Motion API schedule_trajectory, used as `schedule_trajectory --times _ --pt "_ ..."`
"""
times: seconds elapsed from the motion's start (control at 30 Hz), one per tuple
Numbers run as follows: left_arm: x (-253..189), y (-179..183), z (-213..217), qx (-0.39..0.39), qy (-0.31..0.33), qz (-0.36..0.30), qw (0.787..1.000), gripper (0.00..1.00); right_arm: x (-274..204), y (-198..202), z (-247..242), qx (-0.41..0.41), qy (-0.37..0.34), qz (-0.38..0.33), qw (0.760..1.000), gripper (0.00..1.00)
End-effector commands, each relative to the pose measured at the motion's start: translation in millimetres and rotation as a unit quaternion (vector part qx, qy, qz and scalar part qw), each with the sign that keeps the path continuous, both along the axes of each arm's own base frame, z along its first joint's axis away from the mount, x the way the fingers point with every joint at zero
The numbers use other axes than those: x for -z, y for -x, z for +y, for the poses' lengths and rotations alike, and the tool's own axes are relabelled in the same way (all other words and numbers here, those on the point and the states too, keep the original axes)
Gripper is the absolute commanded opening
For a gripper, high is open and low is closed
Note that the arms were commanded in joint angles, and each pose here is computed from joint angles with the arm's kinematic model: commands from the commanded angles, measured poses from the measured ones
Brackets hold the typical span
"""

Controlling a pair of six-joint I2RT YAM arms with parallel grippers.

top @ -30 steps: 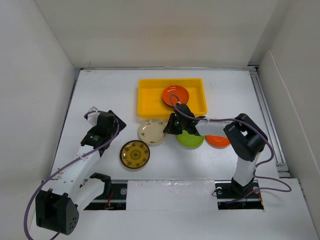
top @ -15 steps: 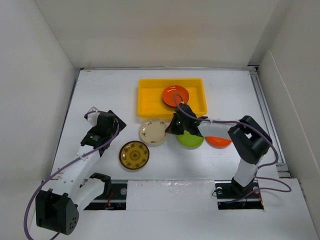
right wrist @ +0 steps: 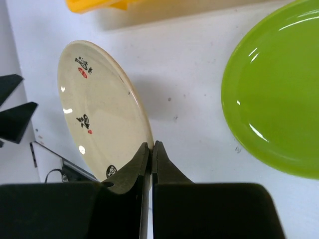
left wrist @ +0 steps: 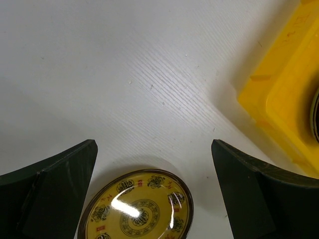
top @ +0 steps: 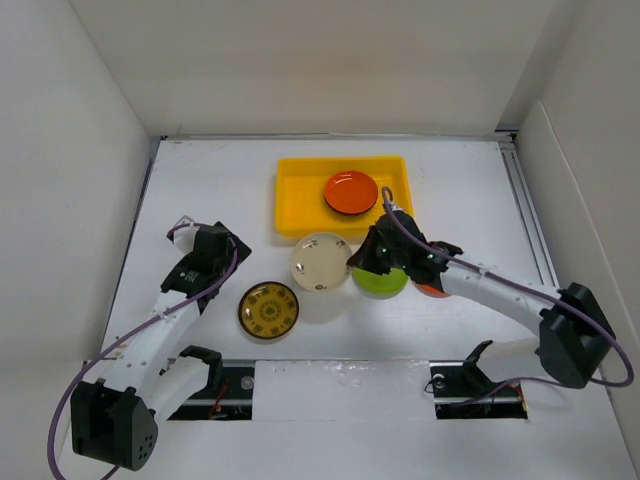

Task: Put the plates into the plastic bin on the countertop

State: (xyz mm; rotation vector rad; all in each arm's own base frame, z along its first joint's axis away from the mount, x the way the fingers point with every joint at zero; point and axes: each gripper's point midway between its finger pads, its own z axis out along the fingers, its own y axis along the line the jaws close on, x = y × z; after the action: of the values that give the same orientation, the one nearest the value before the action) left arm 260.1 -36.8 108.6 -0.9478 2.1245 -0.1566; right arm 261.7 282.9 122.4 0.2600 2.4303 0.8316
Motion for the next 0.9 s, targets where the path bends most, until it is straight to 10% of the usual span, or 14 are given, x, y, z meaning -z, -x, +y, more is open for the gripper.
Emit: schedule_trajectory --times 0.0,0.33,0.63,0.77,0.87 --pt "-4.0 0.9 -5.9 0.014 0.011 -0.006 1.0 1.0 -45.2 -3.1 -4.8 0.008 -0.013 -0.05 0.999 0.0" --pt "15.9 13.6 -37.6 0.088 0.068 0.025 0.993 1.0 -58.5 -159.6 -61.2 0.078 0.028 -0.076 0.994 0.0" --pt "25.8 8.9 -76.5 0.211 0.096 0.04 0.972 1.0 -21.8 -222.5 -70.8 0.084 0.037 -0.019 0.996 0.04" --pt "4.6 -2.1 -91.6 0.257 0.106 0.0 0.96 1.0 -29.0 -224.5 -77.6 0.099 0.033 -0.03 0.994 0.73" --pt "-30.2 -16.5 -114.7 0.302 0.108 -0.04 0.946 1.0 -59.9 -217.0 -81.1 0.114 0.031 -0.061 0.991 1.0"
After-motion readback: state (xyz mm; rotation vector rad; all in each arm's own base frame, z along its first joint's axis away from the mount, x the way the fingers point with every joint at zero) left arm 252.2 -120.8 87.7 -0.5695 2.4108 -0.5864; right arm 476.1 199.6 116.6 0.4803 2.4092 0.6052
